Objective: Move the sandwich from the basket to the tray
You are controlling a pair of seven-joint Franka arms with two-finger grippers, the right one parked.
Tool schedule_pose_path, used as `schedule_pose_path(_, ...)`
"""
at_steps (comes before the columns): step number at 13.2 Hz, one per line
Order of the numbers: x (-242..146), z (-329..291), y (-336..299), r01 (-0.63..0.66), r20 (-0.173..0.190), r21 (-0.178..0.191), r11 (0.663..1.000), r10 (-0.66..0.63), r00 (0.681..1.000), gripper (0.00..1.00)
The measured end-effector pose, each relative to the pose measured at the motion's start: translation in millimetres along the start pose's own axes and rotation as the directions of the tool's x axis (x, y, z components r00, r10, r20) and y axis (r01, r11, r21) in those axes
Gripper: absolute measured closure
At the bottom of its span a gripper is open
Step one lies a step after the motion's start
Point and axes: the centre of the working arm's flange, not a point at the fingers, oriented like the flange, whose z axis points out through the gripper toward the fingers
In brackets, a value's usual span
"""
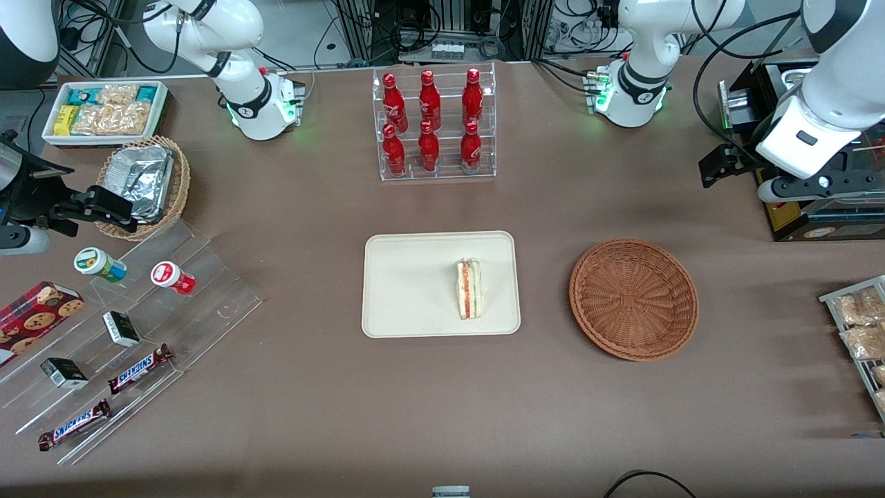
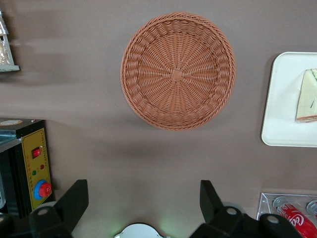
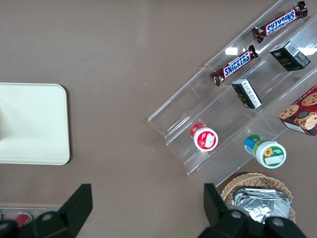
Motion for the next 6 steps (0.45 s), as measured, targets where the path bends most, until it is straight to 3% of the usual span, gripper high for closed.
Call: schedule_pose_path(6,1.8,-10.8,-0.8,-0.058,-0.031,-0.010,0.998,0.058,0.998,0.00)
